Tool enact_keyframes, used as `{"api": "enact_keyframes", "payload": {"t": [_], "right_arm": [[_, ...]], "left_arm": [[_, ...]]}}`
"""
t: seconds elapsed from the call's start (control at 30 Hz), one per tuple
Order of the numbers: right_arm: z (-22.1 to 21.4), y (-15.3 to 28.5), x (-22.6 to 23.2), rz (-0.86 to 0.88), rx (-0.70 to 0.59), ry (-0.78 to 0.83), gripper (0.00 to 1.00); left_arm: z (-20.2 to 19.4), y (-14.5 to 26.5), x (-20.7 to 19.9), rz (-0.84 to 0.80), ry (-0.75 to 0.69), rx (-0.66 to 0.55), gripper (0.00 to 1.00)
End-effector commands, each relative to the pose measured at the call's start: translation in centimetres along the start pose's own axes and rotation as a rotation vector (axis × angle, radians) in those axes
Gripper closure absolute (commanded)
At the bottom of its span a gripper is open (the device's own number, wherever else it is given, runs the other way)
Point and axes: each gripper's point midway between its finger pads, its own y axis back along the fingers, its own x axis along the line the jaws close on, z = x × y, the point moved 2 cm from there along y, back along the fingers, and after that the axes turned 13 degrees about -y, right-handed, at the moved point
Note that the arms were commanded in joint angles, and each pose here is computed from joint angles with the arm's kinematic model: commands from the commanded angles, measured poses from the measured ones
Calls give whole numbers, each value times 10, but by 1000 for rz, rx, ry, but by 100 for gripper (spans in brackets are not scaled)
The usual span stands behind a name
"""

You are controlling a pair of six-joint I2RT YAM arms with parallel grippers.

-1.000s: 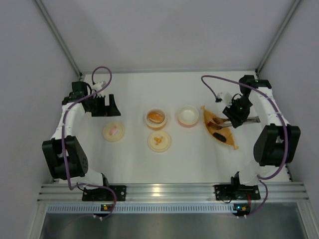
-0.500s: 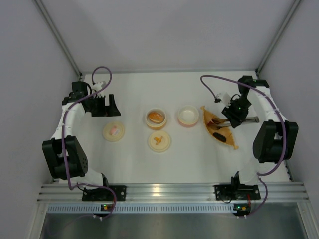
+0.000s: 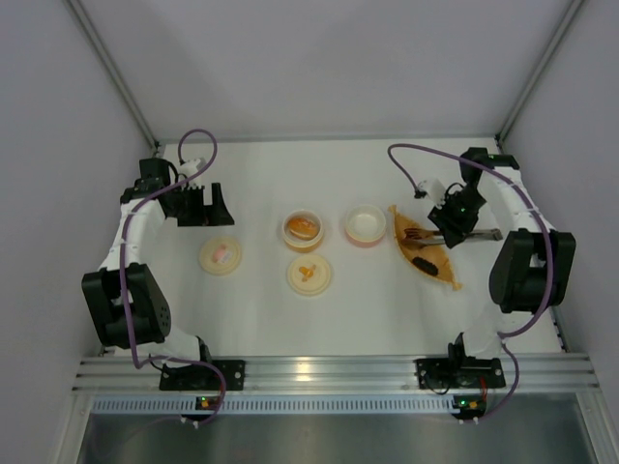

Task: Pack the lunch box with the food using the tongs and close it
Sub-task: Pick up the fake food from the plate.

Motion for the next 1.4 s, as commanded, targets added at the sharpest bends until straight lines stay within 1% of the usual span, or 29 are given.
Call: {"api": "enact_keyframes", "payload": {"t": [0.0,0.07,0.1,0.17,0.3,0.5,0.63,0.9,1.03,1.13,1.37], "right_arm": [[15,-3,-6,-4,-59,18,63],[14,-4,-6,-4,-55,15,67],[13,-5,-6,-4,-51,16,71],[11,-4,-5,-8,-43,18,75],[9,1,-3,-16,-44,21,81],[17,23,-2,-23,-97,4,87],[18,36,1,-15,-119,-7,89],[18,43,6,-7,-134,-8,91],[31,61,11,3,-189,-19,92],[36,69,12,9,-206,-24,93],[34,70,15,19,-200,-23,95]], "left_arm": [[18,4,5,18,-31,-50,2],[18,4,5,18,-32,-50,2],[18,5,5,18,-31,-50,2],[18,5,5,19,-31,-48,2],[18,5,5,18,-32,-50,2],[19,6,4,17,-30,-52,2],[19,6,4,17,-33,-52,2],[21,6,3,13,-31,-59,2],[20,6,3,13,-32,-57,2],[21,5,4,13,-28,-58,2],[20,5,4,12,-28,-55,2]]}}
